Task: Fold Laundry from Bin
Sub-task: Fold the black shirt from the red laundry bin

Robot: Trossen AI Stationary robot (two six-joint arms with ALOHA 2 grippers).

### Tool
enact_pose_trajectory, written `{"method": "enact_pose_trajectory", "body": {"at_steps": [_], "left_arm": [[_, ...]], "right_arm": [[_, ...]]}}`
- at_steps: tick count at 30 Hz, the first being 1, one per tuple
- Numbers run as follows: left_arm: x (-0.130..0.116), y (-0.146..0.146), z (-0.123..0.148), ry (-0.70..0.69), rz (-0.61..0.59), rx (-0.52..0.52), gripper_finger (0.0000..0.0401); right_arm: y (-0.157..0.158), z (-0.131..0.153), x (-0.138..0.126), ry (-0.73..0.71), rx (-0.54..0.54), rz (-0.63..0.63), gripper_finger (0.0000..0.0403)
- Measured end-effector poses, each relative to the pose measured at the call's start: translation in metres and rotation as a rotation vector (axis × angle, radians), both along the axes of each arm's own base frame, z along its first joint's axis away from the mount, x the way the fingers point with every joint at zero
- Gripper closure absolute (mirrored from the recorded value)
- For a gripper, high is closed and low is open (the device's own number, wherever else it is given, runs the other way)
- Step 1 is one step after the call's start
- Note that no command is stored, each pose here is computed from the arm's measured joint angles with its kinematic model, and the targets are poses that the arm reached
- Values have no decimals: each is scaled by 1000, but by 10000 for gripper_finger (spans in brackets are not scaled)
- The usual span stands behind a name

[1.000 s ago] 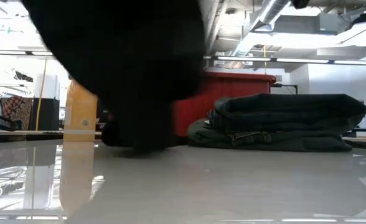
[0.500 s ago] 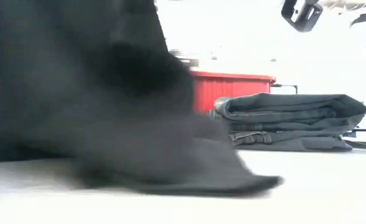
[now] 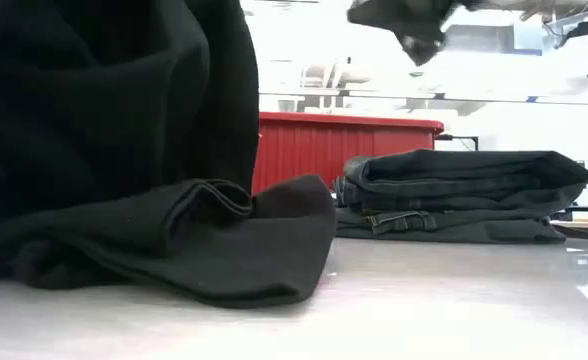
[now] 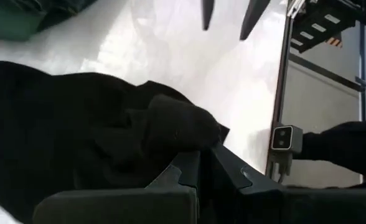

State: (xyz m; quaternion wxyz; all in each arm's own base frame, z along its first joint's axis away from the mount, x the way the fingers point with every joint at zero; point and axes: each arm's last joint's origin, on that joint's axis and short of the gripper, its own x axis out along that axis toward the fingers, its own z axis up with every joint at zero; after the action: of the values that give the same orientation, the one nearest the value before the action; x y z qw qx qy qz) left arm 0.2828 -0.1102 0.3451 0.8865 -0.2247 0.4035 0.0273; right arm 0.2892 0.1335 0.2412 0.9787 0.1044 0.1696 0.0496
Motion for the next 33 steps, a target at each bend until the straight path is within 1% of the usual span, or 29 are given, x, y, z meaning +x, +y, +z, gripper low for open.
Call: {"method": "enact_pose_trajectory", "body": {"at_steps": [4, 6, 9, 11, 14, 17, 19, 20, 21, 23, 24, 25, 26, 28, 30, 33], "left_arm": [[2, 0, 2, -31, -3, -9, 401], [1, 0, 4, -50, -35, 17, 401], [0, 1, 8, -66, -86, 64, 401], [-1, 0, 9, -68, -115, 67, 401], [-2, 0, 8, -67, -161, 89, 401], [-2, 0, 8, -63, -177, 105, 401], [-4, 1, 8, -58, -193, 118, 401], [-4, 1, 8, -57, -202, 118, 401], [-6, 1, 10, -63, -210, 111, 401], [-11, 1, 15, -80, -228, 100, 401], [-15, 3, 20, -101, -228, 93, 401], [-20, 4, 26, -127, -227, 88, 401], [-25, 5, 32, -156, -221, 83, 401], [-35, 8, 46, -230, -197, 72, 401], [-45, 13, 59, -309, -142, 77, 395], [-58, 18, 69, -362, -90, 100, 371]], "right_arm": [[-13, 14, 26, -38, -33, -49, 208], [-20, 16, 39, -39, -34, -71, 207], [-24, 14, 57, -33, -47, -67, 203], [-25, 13, 69, -31, -28, -58, 201], [-23, 10, 85, -18, 12, 16, 198], [-19, 6, 98, 3, 45, 119, 199], [-18, 8, 102, 22, 47, 126, 212], [-18, 8, 102, 42, 37, 128, 226], [-18, 10, 103, 56, 30, 130, 247], [-21, 16, 101, 72, 0, 134, 306], [-23, 21, 99, 82, -17, 138, 345], [-27, 30, 98, 71, -38, 139, 371], [-30, 42, 97, 41, -55, 142, 381], [-38, 74, 90, -10, -86, 137, 381], [-47, 109, 83, -56, -117, 129, 382], [-57, 159, 66, -79, -185, 134, 384]]}}
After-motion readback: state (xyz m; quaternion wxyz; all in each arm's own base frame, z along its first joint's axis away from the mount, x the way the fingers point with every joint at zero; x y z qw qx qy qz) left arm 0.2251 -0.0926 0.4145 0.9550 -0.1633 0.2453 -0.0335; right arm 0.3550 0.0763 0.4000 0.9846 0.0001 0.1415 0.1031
